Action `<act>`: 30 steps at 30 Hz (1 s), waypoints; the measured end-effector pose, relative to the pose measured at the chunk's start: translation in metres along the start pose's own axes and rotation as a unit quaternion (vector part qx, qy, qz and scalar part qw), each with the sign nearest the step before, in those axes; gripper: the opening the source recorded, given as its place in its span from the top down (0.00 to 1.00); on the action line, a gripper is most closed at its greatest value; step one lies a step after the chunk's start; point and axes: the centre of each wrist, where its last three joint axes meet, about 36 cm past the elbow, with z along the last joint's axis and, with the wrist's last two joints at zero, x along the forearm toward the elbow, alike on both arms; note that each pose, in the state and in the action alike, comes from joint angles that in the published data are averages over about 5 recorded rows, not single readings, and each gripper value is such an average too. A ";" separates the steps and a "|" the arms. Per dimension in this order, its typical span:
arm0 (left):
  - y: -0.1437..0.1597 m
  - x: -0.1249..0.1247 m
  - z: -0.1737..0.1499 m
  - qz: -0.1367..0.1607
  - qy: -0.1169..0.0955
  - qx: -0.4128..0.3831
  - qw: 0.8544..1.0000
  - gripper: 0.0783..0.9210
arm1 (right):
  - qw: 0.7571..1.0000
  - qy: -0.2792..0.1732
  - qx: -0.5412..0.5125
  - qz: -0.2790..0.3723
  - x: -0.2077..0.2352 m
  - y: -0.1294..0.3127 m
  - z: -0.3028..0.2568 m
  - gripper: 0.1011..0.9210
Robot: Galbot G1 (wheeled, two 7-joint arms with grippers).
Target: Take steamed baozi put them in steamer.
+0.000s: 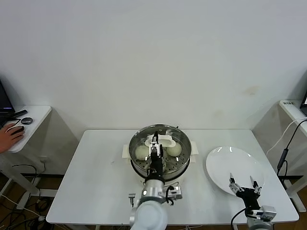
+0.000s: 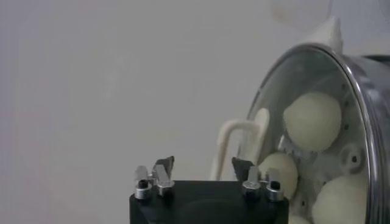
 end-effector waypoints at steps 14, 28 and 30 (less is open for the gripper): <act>0.039 0.048 0.061 -0.021 0.029 0.166 0.985 0.12 | 0.998 -0.007 0.023 -0.055 0.012 0.014 -0.008 0.12; 0.017 0.087 0.163 0.015 0.090 0.428 0.899 0.12 | 0.996 0.002 0.040 -0.076 0.024 0.024 0.005 0.12; 0.012 0.096 0.170 0.022 0.103 0.452 0.886 0.12 | 0.996 0.005 0.042 -0.081 0.027 0.024 0.006 0.12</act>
